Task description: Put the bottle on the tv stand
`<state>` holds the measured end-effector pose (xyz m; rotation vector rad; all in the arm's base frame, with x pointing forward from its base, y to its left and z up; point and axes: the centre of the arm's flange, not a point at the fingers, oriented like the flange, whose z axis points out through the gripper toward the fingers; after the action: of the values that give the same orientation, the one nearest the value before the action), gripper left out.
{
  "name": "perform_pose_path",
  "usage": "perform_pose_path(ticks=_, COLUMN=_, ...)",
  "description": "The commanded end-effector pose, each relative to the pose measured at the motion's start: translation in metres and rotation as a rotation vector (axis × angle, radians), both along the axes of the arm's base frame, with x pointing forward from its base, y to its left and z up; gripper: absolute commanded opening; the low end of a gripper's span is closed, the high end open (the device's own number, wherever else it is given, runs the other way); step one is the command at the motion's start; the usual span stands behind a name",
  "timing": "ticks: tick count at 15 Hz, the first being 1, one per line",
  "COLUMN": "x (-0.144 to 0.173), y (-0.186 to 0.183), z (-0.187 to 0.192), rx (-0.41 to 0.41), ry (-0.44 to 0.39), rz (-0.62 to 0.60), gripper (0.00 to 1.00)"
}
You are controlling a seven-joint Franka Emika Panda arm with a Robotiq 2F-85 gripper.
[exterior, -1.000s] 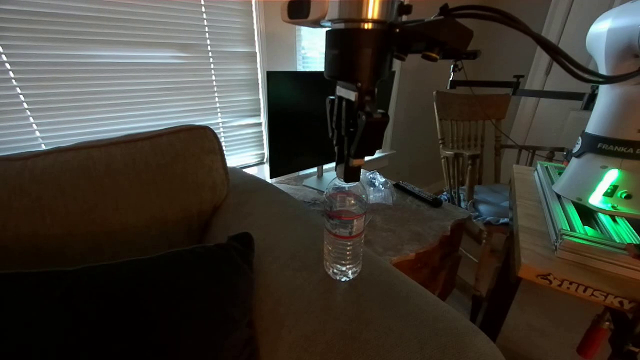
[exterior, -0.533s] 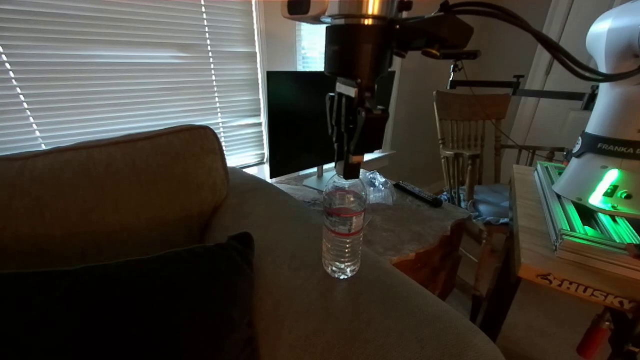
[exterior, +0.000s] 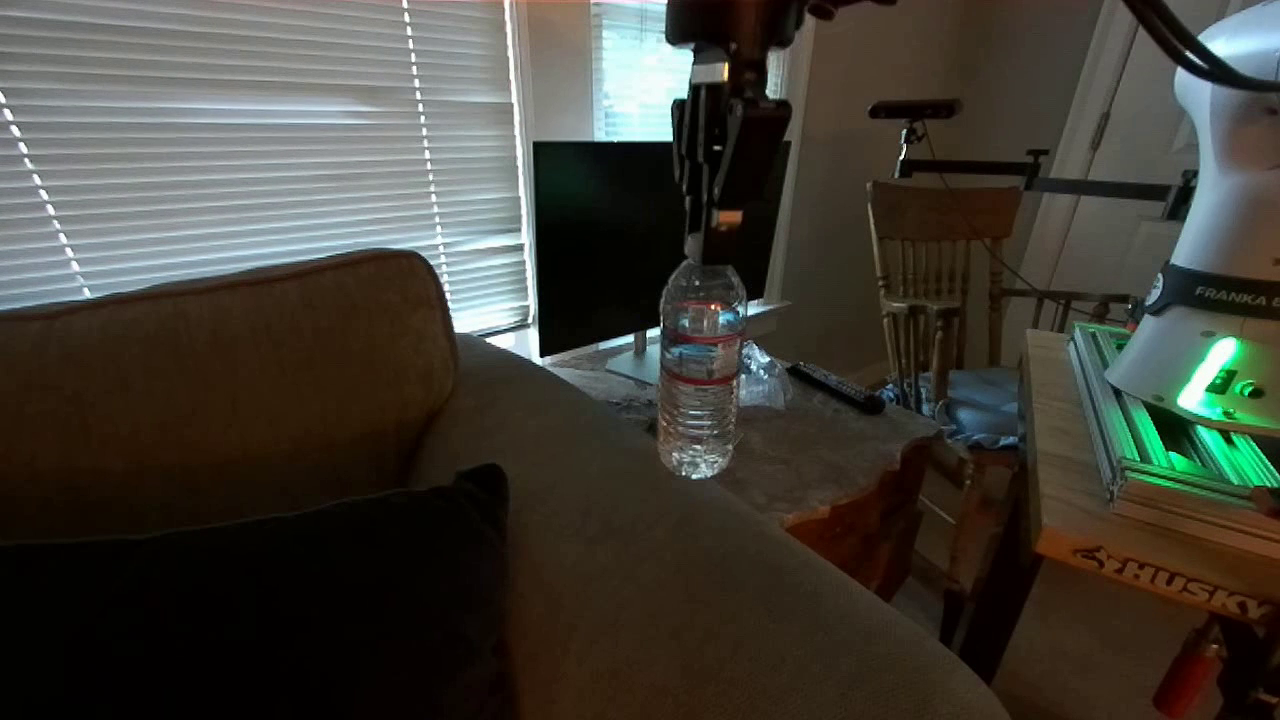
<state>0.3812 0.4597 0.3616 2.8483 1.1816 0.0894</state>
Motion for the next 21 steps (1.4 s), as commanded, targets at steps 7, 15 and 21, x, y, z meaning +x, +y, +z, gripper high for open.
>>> perform_pose_path(ticks=7, x=0.049, y=-0.102, z=0.037, rx=0.103, ry=0.037, rz=-0.241, gripper=0.08)
perform_pose_path(ticks=15, x=0.086, y=-0.18, z=0.023, rx=0.135, ry=0.053, rz=-0.372, gripper=0.08)
perform_pose_path(ticks=21, x=0.105, y=-0.234, z=0.014, rx=0.176, ry=0.065, rz=-0.463, gripper=0.08)
